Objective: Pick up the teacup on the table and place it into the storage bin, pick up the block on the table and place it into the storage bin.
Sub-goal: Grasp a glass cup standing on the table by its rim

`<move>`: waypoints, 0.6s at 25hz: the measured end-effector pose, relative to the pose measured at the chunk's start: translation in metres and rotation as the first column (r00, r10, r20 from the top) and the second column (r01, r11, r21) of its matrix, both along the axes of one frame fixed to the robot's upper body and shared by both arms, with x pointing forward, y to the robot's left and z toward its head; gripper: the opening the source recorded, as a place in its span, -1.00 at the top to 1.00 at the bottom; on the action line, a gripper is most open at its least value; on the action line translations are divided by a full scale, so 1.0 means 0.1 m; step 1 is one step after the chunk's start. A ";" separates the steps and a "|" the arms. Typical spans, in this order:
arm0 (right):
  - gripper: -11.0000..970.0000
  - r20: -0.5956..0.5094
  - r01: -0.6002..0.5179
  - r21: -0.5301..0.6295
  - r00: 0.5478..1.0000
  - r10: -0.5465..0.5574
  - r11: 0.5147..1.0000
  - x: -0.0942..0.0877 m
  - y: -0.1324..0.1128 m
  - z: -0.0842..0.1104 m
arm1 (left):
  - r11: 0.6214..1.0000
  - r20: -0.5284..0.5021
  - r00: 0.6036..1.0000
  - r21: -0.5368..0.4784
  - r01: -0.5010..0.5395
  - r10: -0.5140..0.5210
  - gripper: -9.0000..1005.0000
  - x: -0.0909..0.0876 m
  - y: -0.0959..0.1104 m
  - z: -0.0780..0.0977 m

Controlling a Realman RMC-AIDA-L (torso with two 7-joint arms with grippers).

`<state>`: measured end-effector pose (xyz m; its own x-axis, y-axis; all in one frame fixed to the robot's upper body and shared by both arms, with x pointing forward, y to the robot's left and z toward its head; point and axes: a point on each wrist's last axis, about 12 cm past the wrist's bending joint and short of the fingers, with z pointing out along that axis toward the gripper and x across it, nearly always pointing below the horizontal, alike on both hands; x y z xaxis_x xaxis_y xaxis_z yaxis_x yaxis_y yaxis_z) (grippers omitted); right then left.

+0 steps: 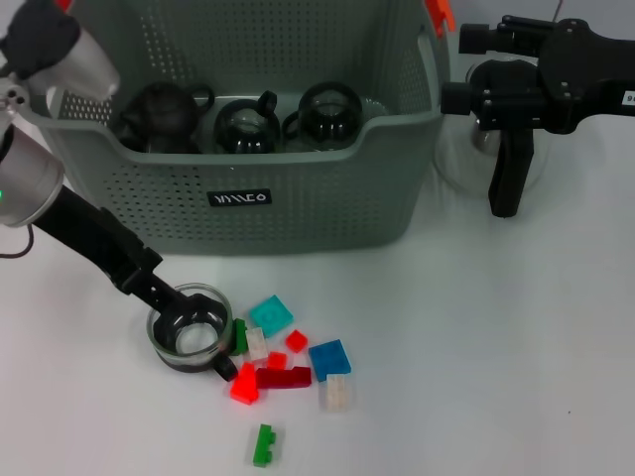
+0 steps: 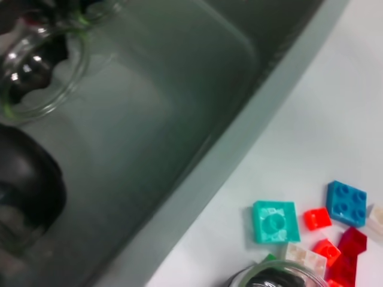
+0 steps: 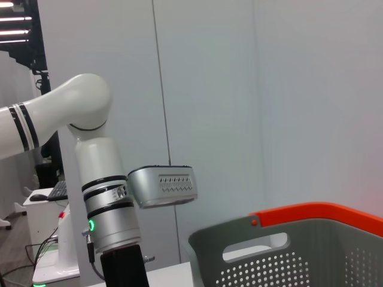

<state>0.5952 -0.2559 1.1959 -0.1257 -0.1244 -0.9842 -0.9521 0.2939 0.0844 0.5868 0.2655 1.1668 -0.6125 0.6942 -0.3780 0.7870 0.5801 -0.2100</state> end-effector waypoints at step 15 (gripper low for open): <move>-0.84 0.003 0.036 0.028 0.999 -0.036 0.999 0.03 0.01 -0.01 | 0.950 0.074 0.964 0.205 0.237 -0.256 -0.68 0.07 -0.36 -0.04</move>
<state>0.5982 -0.2551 1.1953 -0.1264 -0.0918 -0.9877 -0.9413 0.3254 0.0902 0.5935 0.2298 1.1630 -0.3796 0.8842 -0.2720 0.9216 0.3871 -0.0279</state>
